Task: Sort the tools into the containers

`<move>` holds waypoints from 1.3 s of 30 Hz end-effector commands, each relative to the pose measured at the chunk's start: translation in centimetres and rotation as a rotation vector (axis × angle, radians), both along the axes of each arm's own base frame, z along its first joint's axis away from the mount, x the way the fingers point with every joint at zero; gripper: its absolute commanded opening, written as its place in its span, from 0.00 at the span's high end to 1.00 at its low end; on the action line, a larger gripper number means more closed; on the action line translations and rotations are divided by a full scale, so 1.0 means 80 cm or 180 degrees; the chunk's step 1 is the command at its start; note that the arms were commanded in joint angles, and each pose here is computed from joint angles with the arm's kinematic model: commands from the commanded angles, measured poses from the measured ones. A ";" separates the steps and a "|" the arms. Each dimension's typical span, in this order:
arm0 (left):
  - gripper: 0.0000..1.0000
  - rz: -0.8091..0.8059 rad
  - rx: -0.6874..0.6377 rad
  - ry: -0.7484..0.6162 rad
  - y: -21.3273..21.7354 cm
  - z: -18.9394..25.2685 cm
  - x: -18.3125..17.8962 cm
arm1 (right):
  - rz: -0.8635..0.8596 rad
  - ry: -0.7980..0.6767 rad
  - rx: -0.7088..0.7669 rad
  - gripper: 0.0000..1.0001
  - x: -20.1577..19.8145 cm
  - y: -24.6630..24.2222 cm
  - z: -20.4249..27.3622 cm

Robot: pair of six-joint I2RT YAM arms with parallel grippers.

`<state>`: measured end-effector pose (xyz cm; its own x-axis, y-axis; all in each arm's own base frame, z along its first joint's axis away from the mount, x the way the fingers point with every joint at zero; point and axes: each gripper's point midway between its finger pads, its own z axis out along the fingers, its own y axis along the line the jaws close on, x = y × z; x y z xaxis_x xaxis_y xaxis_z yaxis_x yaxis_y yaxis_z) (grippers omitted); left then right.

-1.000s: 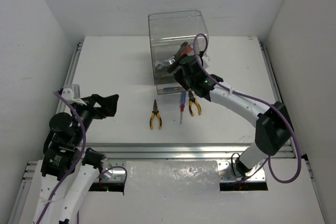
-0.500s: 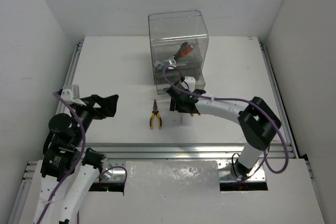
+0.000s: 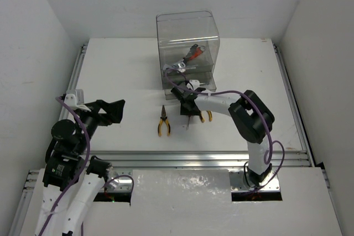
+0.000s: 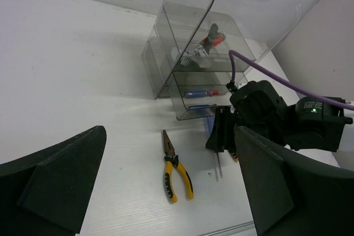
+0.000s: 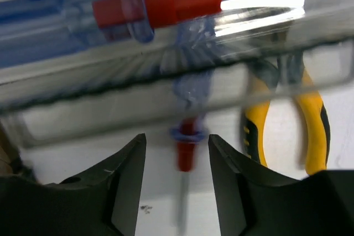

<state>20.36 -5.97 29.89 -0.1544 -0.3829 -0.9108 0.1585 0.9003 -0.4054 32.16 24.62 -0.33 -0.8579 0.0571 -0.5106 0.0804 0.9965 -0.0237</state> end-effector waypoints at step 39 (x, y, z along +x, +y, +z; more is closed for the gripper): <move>0.00 0.0003 -0.0048 -0.0100 -0.001 0.010 0.002 | -0.0857 -0.1317 0.2695 0.96 0.016 0.012 0.253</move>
